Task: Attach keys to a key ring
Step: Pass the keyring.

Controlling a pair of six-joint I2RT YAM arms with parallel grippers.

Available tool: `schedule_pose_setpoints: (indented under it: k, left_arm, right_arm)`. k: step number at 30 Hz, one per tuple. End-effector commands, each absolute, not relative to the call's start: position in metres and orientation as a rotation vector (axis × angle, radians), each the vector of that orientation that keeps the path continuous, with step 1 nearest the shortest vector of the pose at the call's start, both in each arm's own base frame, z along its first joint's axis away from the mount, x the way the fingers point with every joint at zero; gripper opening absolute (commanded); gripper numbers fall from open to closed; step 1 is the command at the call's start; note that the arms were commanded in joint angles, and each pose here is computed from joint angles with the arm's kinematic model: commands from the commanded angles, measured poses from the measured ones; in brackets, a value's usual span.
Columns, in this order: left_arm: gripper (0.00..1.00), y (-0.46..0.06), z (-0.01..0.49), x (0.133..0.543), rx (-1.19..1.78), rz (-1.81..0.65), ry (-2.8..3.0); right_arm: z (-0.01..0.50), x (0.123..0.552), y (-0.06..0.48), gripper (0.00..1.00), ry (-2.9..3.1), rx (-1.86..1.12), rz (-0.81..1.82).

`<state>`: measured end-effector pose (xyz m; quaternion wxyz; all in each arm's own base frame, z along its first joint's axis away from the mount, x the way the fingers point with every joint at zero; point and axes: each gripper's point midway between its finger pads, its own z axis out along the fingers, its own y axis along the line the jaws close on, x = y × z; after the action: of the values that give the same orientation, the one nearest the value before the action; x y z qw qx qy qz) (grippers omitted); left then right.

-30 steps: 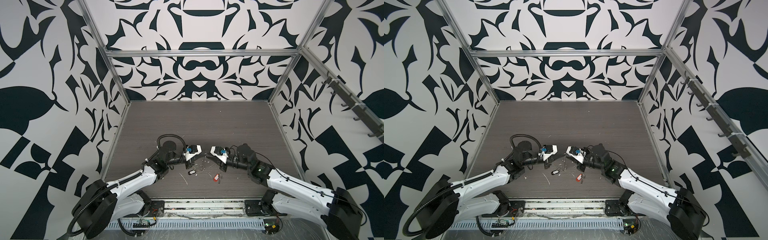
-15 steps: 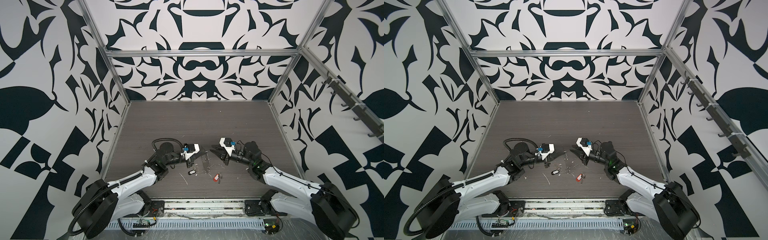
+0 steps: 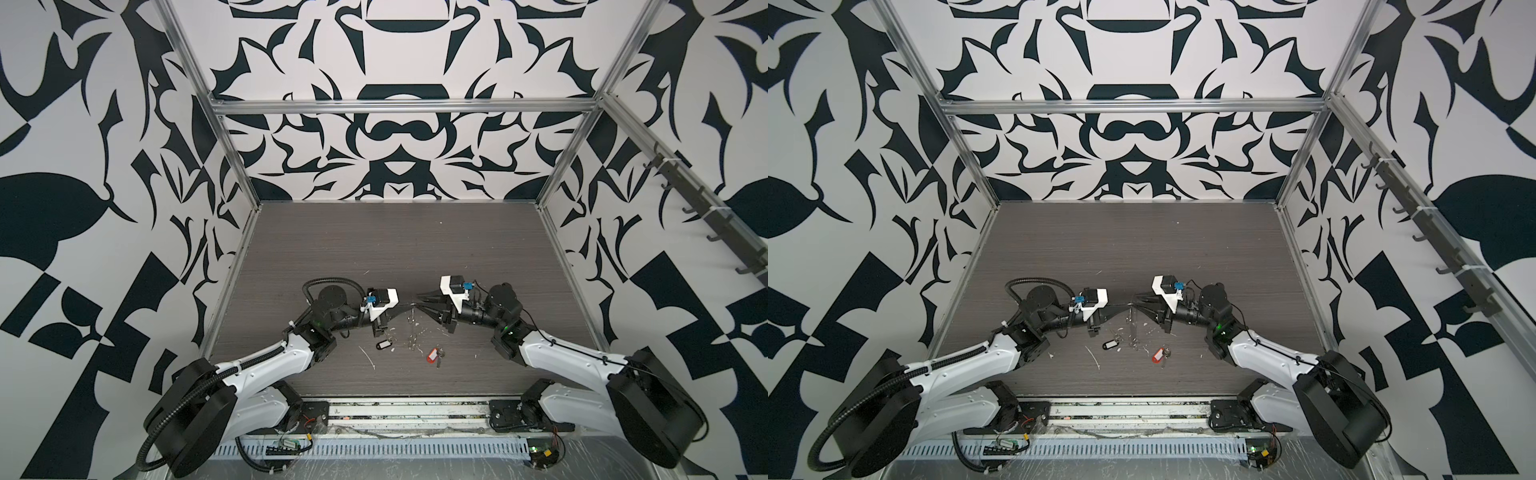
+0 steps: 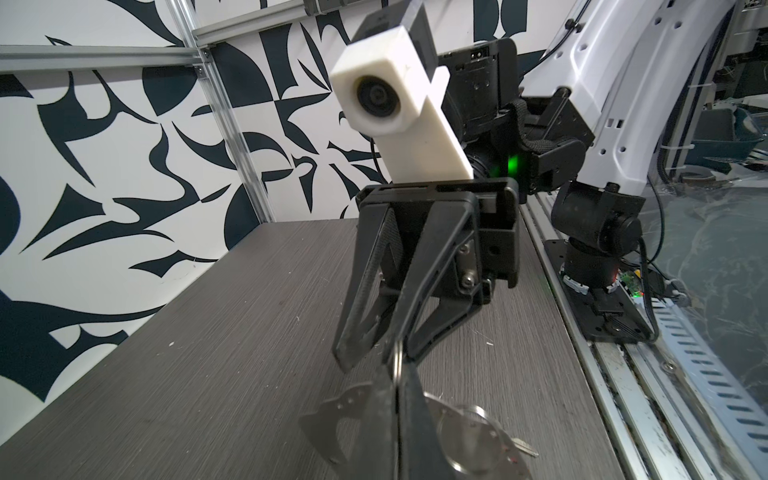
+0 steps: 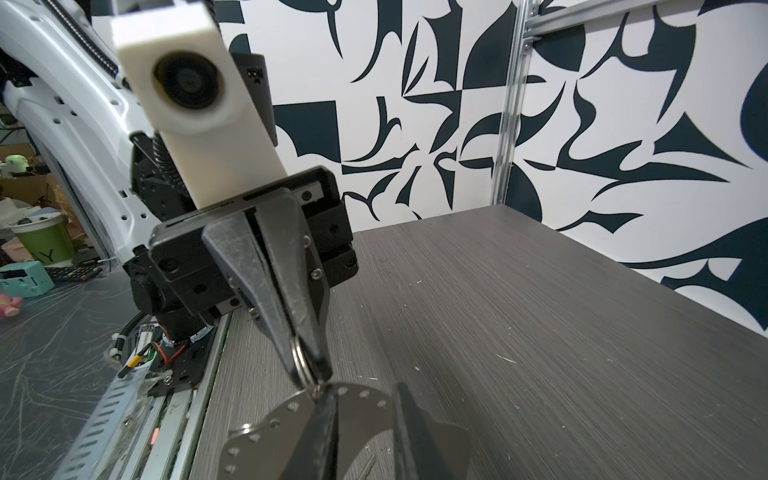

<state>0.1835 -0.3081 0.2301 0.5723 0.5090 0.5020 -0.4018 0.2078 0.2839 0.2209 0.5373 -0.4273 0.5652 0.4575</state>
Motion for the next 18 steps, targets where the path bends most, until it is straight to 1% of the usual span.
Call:
schedule_pose_setpoints:
  k: [1, 5, 11, 18]
  left_arm:
    - [0.00, -0.307, 0.243, 0.177, 1.188, -0.954, 1.114]
    - [0.00, -0.306, 0.244, 0.177, 1.185, -0.949, 1.111]
    - [0.00, -0.302, 0.244, 0.175, 1.179, -0.937, 1.108]
    - [0.00, -0.303, 0.246, 0.171, 1.192, -0.955, 1.095]
  right_arm:
    - [0.247, 0.203, 0.288, 0.25, 1.243, -1.031, 1.113]
    - [0.245, 0.200, 0.287, 0.25, 1.240, -1.045, 1.103]
    - [0.231, 0.196, 0.277, 0.24, 1.256, -1.068, 1.005]
    - [0.239, 0.183, 0.276, 0.28, 1.217, -1.093, 1.049]
